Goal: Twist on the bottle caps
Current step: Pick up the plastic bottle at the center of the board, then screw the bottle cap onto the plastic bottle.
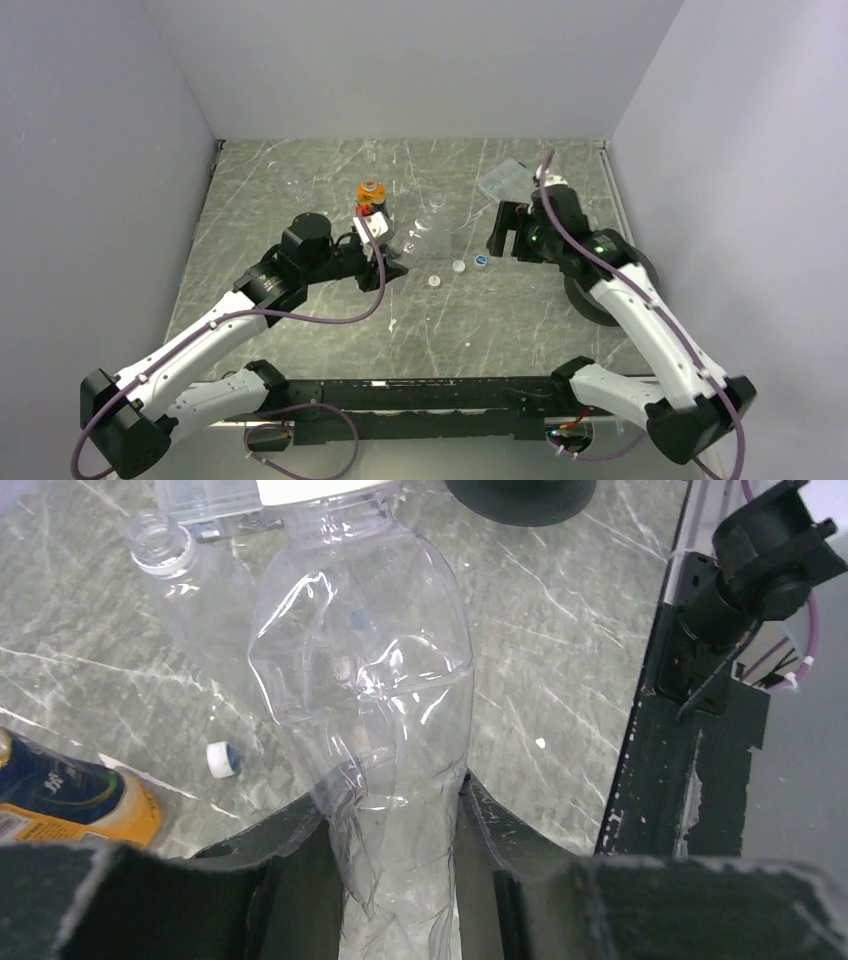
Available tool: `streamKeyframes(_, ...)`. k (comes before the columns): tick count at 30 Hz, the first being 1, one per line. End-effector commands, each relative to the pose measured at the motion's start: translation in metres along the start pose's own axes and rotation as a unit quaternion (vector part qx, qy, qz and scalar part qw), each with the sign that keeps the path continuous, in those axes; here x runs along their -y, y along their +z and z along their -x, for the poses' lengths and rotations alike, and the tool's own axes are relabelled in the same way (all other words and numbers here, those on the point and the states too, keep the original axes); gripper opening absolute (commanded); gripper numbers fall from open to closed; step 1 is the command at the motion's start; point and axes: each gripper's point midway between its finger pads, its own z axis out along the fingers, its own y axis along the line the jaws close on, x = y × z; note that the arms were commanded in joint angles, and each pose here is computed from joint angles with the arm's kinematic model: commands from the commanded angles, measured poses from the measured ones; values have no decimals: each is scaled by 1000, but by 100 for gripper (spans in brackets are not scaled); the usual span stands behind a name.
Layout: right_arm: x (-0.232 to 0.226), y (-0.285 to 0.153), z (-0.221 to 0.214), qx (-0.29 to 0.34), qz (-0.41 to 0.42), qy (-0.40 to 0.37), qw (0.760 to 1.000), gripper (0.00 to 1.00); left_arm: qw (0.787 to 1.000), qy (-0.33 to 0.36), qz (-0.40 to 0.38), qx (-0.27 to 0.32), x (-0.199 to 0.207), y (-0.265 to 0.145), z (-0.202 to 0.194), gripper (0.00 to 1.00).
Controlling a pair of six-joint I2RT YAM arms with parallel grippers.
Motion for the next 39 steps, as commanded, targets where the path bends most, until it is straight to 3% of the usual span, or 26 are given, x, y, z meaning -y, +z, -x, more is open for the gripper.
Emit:
streamKeyframes(1,20,52,-40,-63,-34,20,997,87,998,42,-38,5,14,-11,17,33)
streamKeyframes(15,43,133,-60,-108,-109,11,988,61,985,136,-93,60,37,-30,50,36)
streamKeyframes(39,46,214,-78,-151,-147,-19,977,48,985,133,-89,60,38,-34,48,35)
